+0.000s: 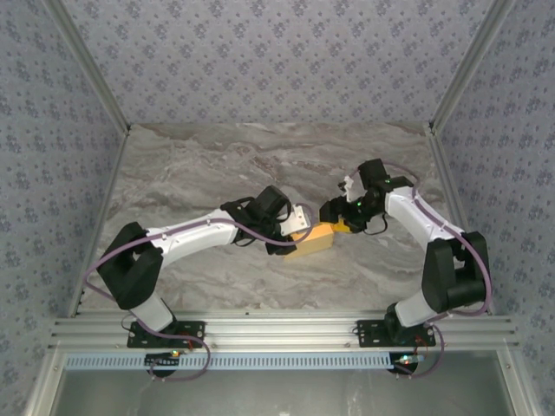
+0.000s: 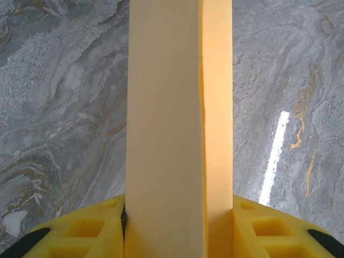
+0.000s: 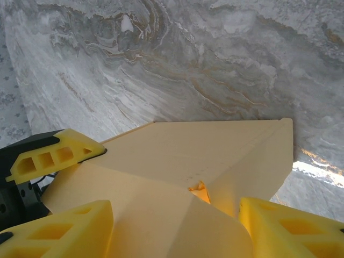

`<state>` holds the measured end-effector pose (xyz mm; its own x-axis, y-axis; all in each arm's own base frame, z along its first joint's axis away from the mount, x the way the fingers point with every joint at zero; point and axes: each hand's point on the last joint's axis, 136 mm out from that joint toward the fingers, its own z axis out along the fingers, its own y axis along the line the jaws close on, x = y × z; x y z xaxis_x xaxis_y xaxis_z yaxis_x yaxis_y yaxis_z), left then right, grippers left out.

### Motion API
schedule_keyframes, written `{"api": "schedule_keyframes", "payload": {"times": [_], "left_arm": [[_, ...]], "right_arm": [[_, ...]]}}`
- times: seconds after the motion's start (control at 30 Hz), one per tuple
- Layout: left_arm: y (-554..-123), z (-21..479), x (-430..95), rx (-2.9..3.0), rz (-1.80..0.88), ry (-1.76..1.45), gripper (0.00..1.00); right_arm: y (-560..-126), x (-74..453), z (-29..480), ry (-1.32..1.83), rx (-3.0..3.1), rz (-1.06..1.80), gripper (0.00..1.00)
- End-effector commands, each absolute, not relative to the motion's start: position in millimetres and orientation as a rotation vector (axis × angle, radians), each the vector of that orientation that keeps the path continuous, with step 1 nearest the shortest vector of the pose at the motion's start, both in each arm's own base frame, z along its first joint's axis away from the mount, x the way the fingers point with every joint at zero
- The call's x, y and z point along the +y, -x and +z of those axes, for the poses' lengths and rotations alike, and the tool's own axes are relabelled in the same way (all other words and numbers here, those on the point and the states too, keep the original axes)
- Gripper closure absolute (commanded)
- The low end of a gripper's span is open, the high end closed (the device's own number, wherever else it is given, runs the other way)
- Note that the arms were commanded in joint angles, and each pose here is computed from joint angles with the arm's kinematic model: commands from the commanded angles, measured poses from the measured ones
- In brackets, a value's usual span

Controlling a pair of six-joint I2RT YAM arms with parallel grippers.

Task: Fold the paper box

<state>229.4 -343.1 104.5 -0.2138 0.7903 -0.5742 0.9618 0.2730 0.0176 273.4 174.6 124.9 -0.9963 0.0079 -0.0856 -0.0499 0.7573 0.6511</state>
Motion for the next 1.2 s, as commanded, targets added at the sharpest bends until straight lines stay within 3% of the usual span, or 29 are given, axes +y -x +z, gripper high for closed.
{"api": "schedule_keyframes", "payload": {"times": [0.0, 0.3, 0.6, 0.83, 1.17], "left_arm": [[-229.2, 96.0, -339.6, 2.094, -0.409, -1.626, 0.62], [-229.6, 95.5, -342.6, 2.084, -0.373, -1.647, 0.62], [-228.4, 94.7, -341.0, 2.090, -0.371, -1.651, 0.63], [-226.5, 95.6, -340.4, 2.091, -0.381, -1.651, 0.63], [-224.6, 95.1, -342.4, 2.093, -0.404, -1.648, 0.63]], "right_arm": [[-265.6, 171.6, 140.3, 0.086, 2.878, 1.019, 0.34], [-255.9, 144.6, 133.5, 0.282, 2.826, 0.725, 0.26], [-253.0, 120.6, 170.7, 0.547, 2.432, 0.393, 0.23], [-257.1, 127.2, 162.5, 0.812, 2.234, 0.204, 0.51], [-281.7, 137.3, 147.6, 0.806, 2.170, 0.220, 0.58]]}}
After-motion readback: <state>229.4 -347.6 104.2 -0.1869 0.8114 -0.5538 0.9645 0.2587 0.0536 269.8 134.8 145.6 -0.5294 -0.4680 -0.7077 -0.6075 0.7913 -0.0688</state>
